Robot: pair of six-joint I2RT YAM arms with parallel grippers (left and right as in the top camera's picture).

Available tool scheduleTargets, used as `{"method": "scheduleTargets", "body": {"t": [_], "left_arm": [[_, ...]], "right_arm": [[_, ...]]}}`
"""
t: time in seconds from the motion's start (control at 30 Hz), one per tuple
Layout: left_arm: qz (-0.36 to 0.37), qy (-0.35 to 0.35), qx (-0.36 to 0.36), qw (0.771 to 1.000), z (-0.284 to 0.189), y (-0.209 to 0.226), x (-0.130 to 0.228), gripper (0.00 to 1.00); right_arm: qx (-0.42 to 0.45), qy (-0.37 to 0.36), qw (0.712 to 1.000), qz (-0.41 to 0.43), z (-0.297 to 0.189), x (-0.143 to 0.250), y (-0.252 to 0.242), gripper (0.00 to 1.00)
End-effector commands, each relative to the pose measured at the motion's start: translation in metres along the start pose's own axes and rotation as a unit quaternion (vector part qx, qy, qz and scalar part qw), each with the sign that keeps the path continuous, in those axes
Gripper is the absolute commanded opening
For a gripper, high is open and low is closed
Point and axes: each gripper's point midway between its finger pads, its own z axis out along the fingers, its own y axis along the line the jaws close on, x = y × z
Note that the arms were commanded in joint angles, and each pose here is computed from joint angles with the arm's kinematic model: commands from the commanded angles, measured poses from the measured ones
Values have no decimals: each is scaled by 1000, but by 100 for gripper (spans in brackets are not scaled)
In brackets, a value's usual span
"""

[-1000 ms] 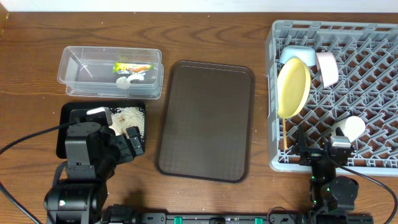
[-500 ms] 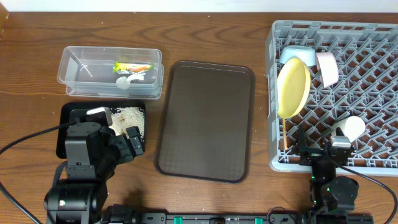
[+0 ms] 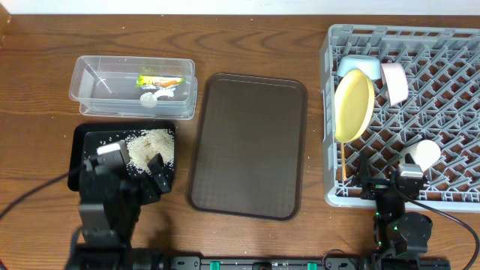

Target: Sort waste into correct bins and load items into the dishwasher rack

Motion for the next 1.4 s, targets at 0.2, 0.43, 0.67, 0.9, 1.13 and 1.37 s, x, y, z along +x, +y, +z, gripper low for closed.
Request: {"method": "scheduleTargets", "body": {"t": [0.2, 0.43, 0.67, 0.9, 1.13, 1.37], "left_arm": [[12, -143, -14, 990, 28, 24, 20, 98], [76, -259, 1, 963, 44, 19, 9, 98], [106, -232, 6, 967, 59, 19, 29, 98], [110, -213, 13, 971, 63, 18, 38, 98], [110, -213, 12, 971, 63, 18, 38, 98], [110, -212, 12, 971, 64, 18, 38, 98]], "right_arm": [[-2, 3, 1000, -4, 0, 2, 1, 99], [-2, 3, 1000, -4, 0, 2, 1, 99], [-2, 3, 1000, -4, 0, 2, 1, 99], [-2, 3, 1000, -4, 0, 2, 1, 99], [-2, 3, 1000, -4, 0, 2, 1, 99], [-2, 3, 1000, -4, 0, 2, 1, 99]]}}
